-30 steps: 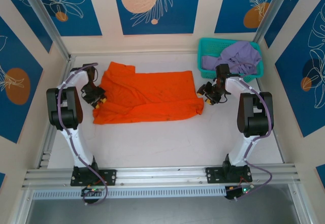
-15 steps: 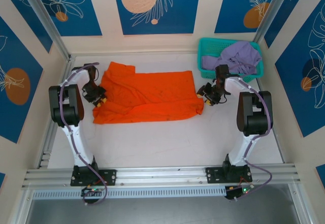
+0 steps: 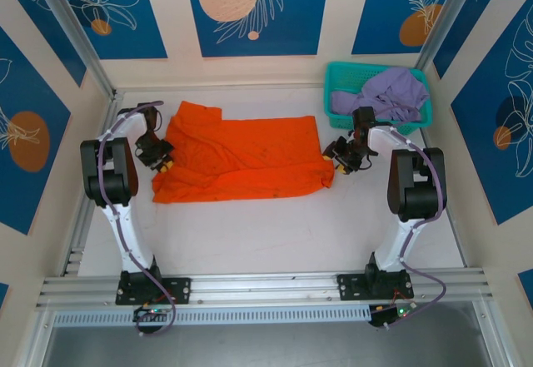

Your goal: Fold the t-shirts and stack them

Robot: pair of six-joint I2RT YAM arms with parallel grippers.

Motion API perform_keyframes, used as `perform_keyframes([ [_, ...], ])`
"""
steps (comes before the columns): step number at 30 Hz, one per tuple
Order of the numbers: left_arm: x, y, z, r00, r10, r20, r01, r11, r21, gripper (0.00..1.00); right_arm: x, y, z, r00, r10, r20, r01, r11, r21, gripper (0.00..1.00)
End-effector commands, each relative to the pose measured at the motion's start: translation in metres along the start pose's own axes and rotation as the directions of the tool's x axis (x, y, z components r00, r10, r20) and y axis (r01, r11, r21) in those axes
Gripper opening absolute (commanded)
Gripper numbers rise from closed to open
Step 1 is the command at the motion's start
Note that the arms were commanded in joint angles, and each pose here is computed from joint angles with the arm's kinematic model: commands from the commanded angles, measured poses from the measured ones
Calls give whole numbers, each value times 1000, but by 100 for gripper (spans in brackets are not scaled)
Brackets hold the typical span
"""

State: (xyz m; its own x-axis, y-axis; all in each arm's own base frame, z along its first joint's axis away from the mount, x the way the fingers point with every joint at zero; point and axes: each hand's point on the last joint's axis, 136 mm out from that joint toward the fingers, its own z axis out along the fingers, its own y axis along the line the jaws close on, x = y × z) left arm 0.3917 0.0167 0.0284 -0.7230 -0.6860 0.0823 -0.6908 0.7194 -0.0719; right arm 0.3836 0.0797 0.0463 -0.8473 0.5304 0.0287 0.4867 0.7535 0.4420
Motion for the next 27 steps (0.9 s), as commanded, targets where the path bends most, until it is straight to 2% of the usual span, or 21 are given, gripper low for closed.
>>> perform_keyframes([
  [1, -5, 8, -8, 1000, 7, 5, -7, 1000, -30, 8, -5, -1, 3, 1000, -13, -4, 13, 1000, 7, 53],
  [8, -4, 5, -28, 999, 34, 40, -33, 999, -17, 0, -9, -3, 10, 1000, 4, -13, -4, 1000, 5, 53],
  [18, 5, 1, -46, 996, 64, 67, -63, 998, -3, 0, -22, -2, 17, 1000, -15, 7, 15, 1000, 21, 45],
  [21, 7, -1, -53, 995, 70, 76, -70, 998, 6, 0, -23, -1, 18, 1000, -19, 10, 19, 1000, 21, 37],
  [24, 9, -3, -60, 994, 68, 90, -70, 997, 20, 0, -26, 2, 14, 999, -35, 20, 35, 999, 21, 20],
  [27, 11, -8, -71, 992, 61, 109, -67, 996, 55, 0, -27, 10, 8, 999, -44, 21, 44, 999, -2, 10],
])
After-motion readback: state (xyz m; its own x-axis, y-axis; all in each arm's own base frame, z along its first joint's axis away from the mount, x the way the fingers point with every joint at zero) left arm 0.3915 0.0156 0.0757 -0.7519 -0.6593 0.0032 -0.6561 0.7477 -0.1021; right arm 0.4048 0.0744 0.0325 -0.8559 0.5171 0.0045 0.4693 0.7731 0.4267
